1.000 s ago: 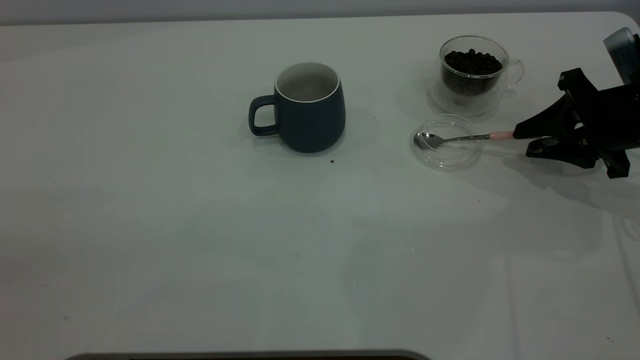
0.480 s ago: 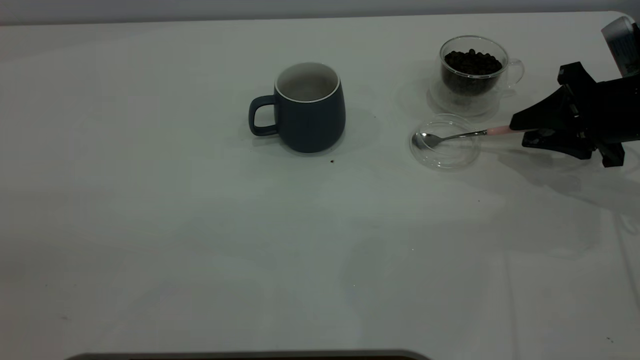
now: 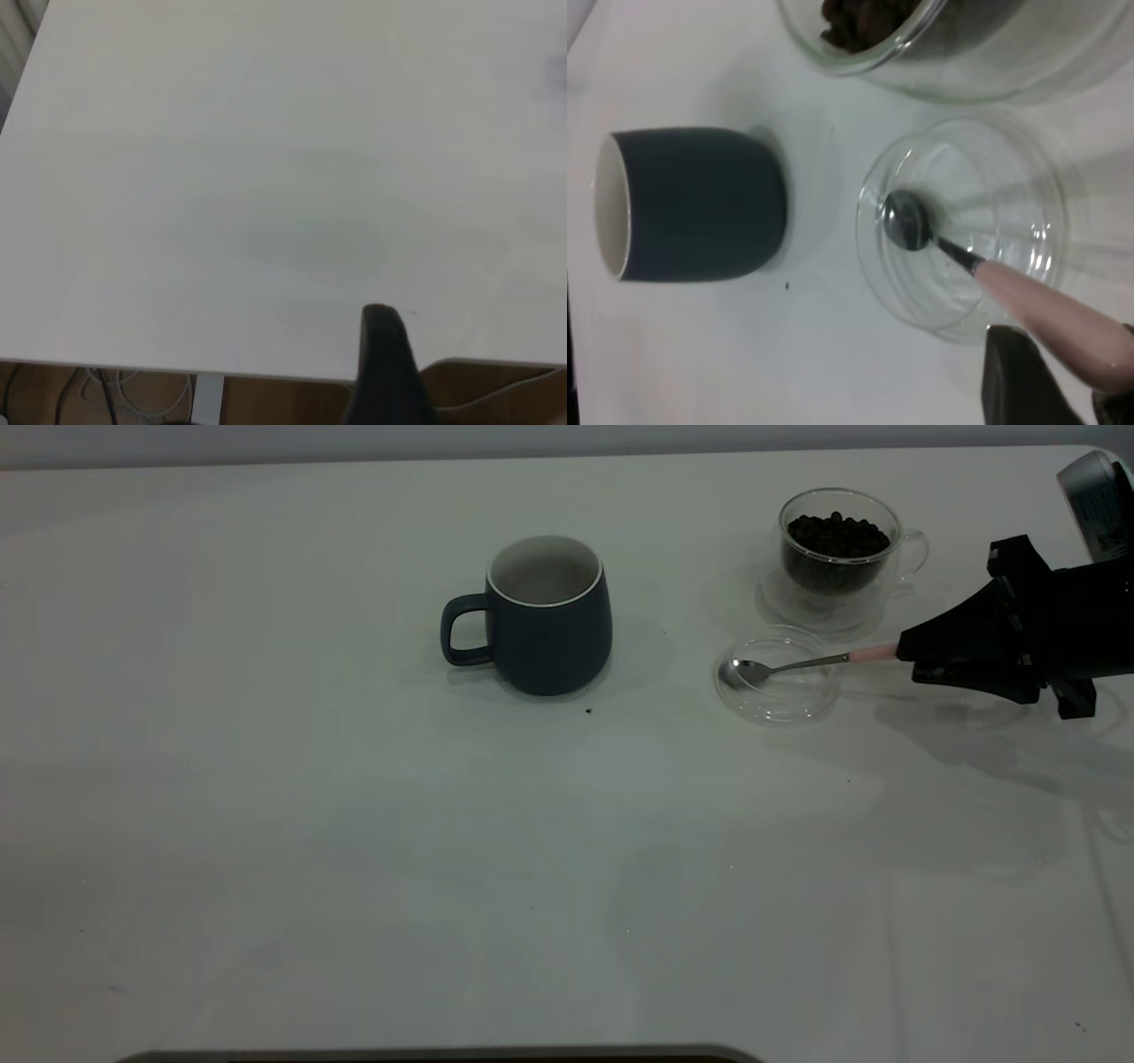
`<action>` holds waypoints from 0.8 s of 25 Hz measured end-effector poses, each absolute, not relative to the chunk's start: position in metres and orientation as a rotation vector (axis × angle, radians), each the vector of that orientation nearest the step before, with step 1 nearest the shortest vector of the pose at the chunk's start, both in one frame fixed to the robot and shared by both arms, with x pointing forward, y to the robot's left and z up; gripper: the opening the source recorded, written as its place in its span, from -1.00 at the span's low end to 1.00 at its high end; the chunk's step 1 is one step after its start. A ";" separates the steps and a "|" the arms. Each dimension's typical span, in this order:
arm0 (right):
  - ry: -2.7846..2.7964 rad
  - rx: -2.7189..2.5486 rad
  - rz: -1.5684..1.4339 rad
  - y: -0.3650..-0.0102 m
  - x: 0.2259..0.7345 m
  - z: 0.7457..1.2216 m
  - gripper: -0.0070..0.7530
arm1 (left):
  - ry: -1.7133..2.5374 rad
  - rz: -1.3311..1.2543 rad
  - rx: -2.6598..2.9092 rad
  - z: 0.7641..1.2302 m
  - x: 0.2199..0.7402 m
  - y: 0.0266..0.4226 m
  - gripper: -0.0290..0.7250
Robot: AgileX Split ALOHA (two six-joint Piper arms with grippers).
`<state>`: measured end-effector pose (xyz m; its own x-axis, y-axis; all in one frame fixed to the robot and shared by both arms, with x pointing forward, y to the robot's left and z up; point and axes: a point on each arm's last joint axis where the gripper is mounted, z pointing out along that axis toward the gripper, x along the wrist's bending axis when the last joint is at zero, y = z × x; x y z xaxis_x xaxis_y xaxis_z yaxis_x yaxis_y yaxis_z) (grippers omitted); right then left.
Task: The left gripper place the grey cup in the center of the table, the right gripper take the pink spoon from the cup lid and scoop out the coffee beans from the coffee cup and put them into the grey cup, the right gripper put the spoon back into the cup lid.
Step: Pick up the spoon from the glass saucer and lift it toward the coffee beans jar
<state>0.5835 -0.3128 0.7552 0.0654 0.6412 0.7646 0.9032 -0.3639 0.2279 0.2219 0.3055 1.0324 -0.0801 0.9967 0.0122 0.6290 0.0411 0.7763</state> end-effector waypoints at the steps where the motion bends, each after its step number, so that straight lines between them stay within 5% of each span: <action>1: -1.549 -2.032 -1.199 -0.312 0.584 0.756 -0.39 | 1.767 0.854 1.641 1.032 0.222 0.305 0.59; 10: -1.580 -1.966 -1.173 -0.309 0.580 0.756 -0.68 | 1.767 0.854 1.641 1.032 0.222 0.305 0.59; 20: -1.732 -1.874 -1.115 -0.311 0.583 0.803 -0.68 | 1.769 0.853 1.639 1.032 0.222 0.305 0.59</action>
